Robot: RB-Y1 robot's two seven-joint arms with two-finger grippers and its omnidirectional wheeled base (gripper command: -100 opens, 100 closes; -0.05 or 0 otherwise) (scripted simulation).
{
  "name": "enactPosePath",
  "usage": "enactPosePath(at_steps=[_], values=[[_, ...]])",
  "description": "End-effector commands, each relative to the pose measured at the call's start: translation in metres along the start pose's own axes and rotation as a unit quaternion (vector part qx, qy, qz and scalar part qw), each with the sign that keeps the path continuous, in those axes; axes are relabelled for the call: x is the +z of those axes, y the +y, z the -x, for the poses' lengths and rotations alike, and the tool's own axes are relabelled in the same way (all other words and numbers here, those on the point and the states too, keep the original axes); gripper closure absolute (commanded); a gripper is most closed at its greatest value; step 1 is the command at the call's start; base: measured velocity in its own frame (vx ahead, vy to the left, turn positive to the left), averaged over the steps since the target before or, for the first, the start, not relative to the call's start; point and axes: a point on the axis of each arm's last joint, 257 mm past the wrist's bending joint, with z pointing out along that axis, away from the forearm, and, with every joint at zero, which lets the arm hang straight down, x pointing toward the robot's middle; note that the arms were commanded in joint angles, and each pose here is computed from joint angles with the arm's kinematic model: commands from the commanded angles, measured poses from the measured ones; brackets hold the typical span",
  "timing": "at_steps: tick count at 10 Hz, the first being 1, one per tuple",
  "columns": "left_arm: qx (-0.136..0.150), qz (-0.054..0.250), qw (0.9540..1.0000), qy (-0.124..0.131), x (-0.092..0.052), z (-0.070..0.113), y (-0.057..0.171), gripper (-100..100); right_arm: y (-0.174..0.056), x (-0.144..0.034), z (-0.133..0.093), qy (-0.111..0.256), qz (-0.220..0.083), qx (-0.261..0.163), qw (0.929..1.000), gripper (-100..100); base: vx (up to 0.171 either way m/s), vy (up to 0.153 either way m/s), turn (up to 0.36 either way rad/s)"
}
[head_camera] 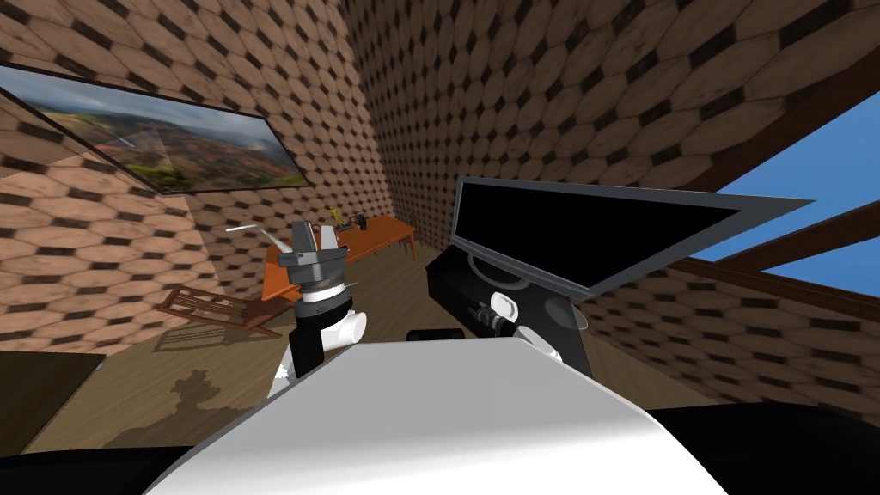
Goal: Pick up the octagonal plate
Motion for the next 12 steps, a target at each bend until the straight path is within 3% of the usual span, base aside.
enactPosePath(at_steps=[1,4,7,8,9,10,11,12], values=[[0.000,0.000,1.0000,0.000,0.000,0.000,0.000,0,-0.011,-0.003,-0.019,0.023,-0.012,-0.015,0.9996,-100,-0.021,0.008,0.123],[0.000,0.000,1.0000,0.000,0.000,0.000,0.000,0,-0.043,-0.014,-0.054,0.075,-0.036,-0.065,0.9944,-100,-0.027,0.001,0.189],[0.000,0.000,1.0000,0.000,0.000,0.000,0.000,0,-0.069,-0.028,-0.086,0.117,-0.058,-0.087,0.9877,-100,-0.025,0.000,0.130],[0.000,0.000,1.0000,0.000,0.000,0.000,0.000,0,-0.087,-0.039,-0.103,0.144,-0.070,-0.109,0.9811,-100,-0.032,0.001,0.189],[0.000,0.000,1.0000,0.000,0.000,0.000,0.000,0,-0.089,-0.041,-0.105,0.147,-0.071,-0.109,0.9805,-100,-0.029,-0.003,0.089],[0.000,0.000,1.0000,0.000,0.000,0.000,0.000,0,-0.104,-0.050,-0.116,0.169,-0.081,-0.134,0.9732,-100,-0.036,0.004,0.224],[0.000,0.000,1.0000,0.000,0.000,0.000,0.000,0,-0.108,-0.054,-0.122,0.176,-0.084,-0.131,0.9720,-100,-0.028,-0.004,0.092],[0.000,0.000,1.0000,0.000,0.000,0.000,0.000,0,-0.126,-0.068,-0.137,0.202,-0.096,-0.153,0.9626,-100,-0.031,-0.003,0.186]])
